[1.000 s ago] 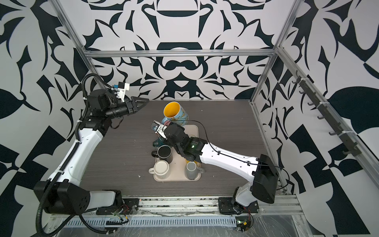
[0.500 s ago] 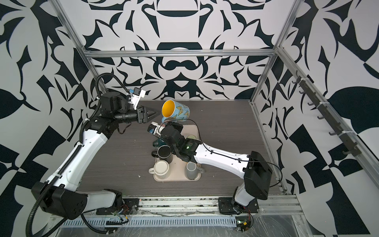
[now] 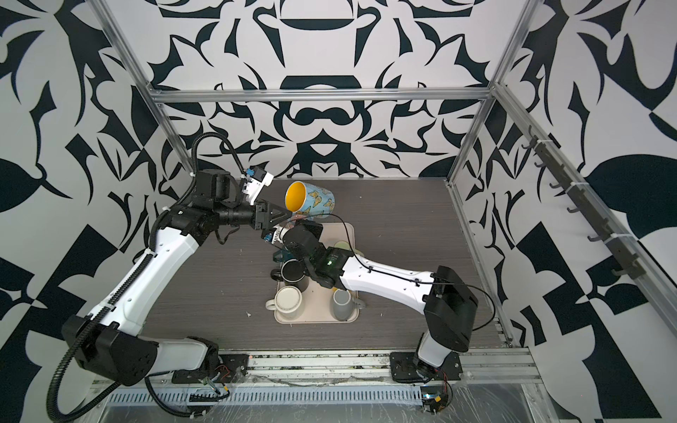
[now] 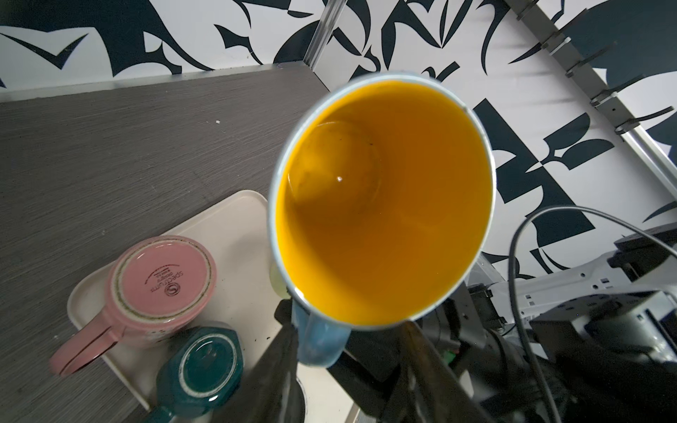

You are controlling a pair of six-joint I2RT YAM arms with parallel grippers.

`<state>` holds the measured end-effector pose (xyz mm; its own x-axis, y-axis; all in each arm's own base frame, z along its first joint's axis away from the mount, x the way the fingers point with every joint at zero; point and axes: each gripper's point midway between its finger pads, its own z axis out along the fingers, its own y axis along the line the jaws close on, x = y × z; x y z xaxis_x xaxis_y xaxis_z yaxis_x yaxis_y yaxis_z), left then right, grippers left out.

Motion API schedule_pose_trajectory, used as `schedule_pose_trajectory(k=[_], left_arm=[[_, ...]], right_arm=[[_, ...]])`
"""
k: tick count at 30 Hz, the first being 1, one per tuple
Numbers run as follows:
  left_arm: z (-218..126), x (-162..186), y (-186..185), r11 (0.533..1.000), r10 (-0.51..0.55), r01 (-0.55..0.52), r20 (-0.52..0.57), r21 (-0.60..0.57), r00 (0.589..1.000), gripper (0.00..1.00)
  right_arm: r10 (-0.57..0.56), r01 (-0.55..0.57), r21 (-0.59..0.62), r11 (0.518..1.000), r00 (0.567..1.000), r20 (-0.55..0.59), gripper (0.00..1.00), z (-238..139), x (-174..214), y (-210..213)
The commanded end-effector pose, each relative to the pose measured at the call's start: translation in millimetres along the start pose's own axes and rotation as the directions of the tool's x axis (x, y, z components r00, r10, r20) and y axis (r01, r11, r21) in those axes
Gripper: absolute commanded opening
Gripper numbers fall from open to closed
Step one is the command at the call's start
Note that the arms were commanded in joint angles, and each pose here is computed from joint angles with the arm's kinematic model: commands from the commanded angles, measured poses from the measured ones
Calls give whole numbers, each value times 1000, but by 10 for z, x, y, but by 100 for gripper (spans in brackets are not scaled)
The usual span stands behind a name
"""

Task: Turn the mug right side up
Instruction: 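Rotate the light-blue mug upright and grasp its handle with the left gripper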

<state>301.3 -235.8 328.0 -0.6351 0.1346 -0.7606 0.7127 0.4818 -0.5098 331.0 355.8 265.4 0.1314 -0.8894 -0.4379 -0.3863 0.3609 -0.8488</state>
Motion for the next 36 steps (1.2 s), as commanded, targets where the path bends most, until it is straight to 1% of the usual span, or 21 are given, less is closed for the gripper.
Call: schedule_pose_trajectory(k=[1, 6, 9, 11, 20, 26, 33, 36], left_arm=[[32, 117, 37, 1000, -12, 11, -57, -19, 998, 47], [61, 185, 64, 1000, -18, 16, -92, -27, 996, 46], [51, 229, 87, 999, -10, 5, -112, -46, 994, 52], [45, 259, 87, 999, -2, -4, -122, -47, 993, 54], [19, 315, 37, 999, 18, -23, -159, -27, 987, 54], [9, 366, 37, 1000, -8, 3, -216, -28, 976, 53], [22, 350, 62, 999, -24, 16, -226, -37, 974, 53], [41, 351, 42, 999, -35, 30, -225, -23, 974, 53]], right_arm=[[176, -199, 165, 966, 974, 143, 0, -260, -411, -824], [184, -209, 158, 965, 970, 157, 0, -246, -468, -838], [193, -219, 147, 965, 966, 170, 0, -251, -491, -853], [202, -230, 137, 963, 961, 191, 0, -280, -511, -861], [222, -257, 106, 961, 939, 264, 0, -389, -560, -930], [233, -274, 104, 956, 926, 296, 0, -463, -572, -992], [244, -288, 98, 953, 916, 319, 0, -525, -570, -1021], [251, -296, 97, 950, 912, 324, 0, -524, -581, -1028]])
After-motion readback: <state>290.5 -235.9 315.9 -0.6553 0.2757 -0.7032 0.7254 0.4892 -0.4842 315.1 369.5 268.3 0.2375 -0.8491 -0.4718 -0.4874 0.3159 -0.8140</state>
